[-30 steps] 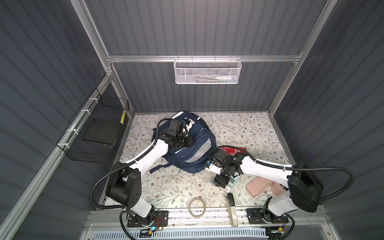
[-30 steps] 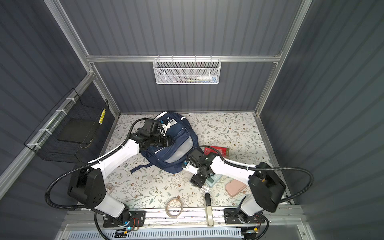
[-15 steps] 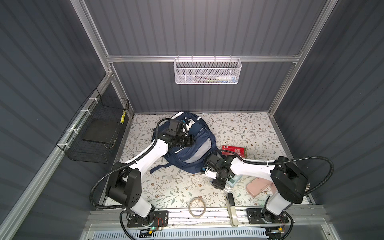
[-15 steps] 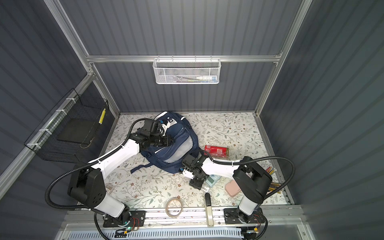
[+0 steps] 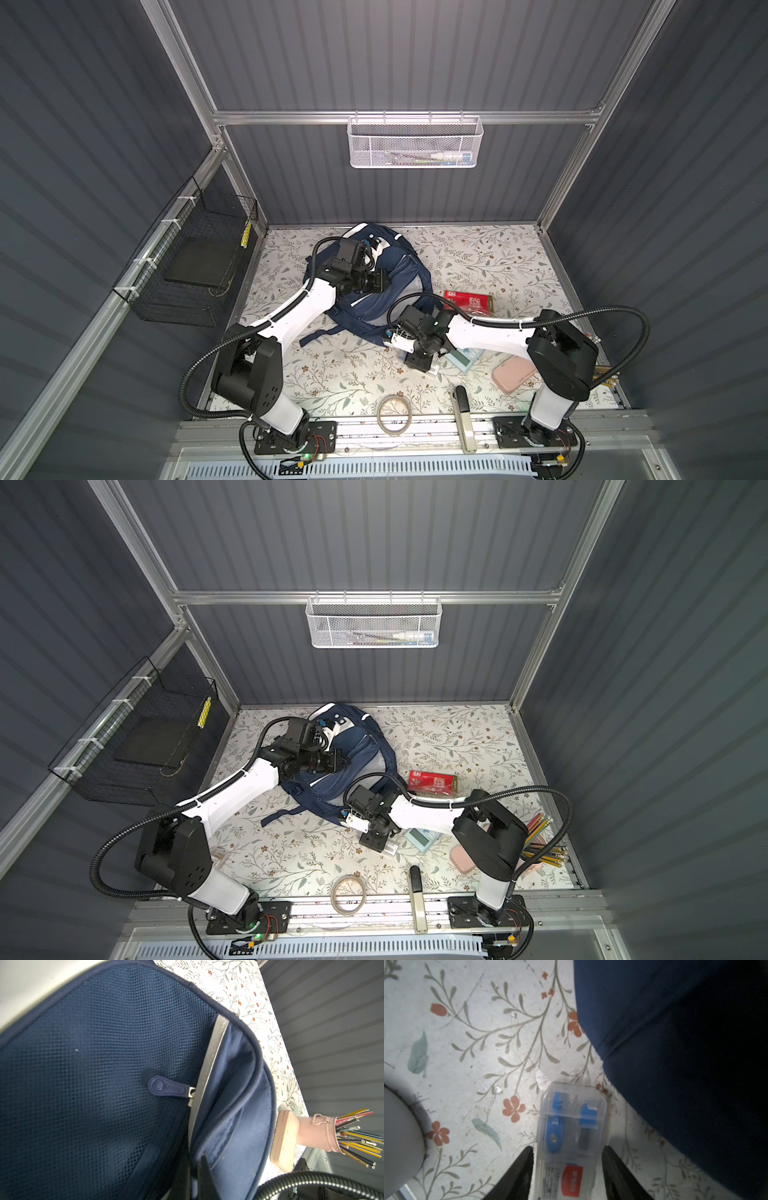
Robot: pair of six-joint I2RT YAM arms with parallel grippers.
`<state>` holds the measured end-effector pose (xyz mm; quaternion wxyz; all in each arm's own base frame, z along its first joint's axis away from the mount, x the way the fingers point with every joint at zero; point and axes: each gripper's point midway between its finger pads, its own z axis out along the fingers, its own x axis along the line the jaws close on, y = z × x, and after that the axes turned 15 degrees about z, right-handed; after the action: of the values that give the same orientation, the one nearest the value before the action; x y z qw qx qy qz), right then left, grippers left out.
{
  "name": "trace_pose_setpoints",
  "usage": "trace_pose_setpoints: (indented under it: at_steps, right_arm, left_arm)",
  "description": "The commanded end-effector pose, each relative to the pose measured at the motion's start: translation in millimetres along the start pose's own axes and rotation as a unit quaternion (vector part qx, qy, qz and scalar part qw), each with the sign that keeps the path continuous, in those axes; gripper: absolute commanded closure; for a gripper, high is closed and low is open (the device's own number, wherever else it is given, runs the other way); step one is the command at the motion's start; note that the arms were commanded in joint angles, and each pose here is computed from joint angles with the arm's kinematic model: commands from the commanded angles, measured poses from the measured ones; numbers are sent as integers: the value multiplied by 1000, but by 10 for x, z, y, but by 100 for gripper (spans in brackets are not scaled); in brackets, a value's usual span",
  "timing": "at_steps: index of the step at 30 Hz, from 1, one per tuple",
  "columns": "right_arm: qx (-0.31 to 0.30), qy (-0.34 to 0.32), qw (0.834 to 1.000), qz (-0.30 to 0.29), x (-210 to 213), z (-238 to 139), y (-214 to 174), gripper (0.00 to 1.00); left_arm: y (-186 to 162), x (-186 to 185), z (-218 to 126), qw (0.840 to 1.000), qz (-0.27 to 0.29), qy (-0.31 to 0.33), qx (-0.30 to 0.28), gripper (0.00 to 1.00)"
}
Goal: Pack the student bag
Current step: 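Grasp the clear compass case on the table with the right gripper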
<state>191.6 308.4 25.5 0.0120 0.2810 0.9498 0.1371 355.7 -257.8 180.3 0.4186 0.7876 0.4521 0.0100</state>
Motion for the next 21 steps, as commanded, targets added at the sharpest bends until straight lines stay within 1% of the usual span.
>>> trace_pose_setpoints:
  at_steps: [1,6,12,13,15,17,21]
  right_arm:
    - [17,-6,1000,-17,-21,8,-78,42]
    - [26,-12,1000,-11,-38,-67,-240,38]
    - [82,-36,996,5,-123,38,-651,38]
    - [86,-36,996,7,-125,60,-704,39]
    - [89,-35,995,1,-111,94,-759,44]
    - [81,-30,996,2,-91,79,-701,49]
    - [29,-11,1000,1,-21,-65,-474,58]
  left_arm:
    - [-46,-3,-16,1000,-17,-6,4,100]
    - [-58,-4,-25,1000,-18,-5,5,100]
    - [-50,-22,-10,1000,-25,-13,4,100]
    - [-40,-30,-15,1000,-26,-15,3,100]
    - [-19,-43,-36,1000,-24,-15,0,100]
    - [12,-42,-62,1000,-22,-11,-6,100]
    - [127,-107,-129,999,-19,-23,-15,100]
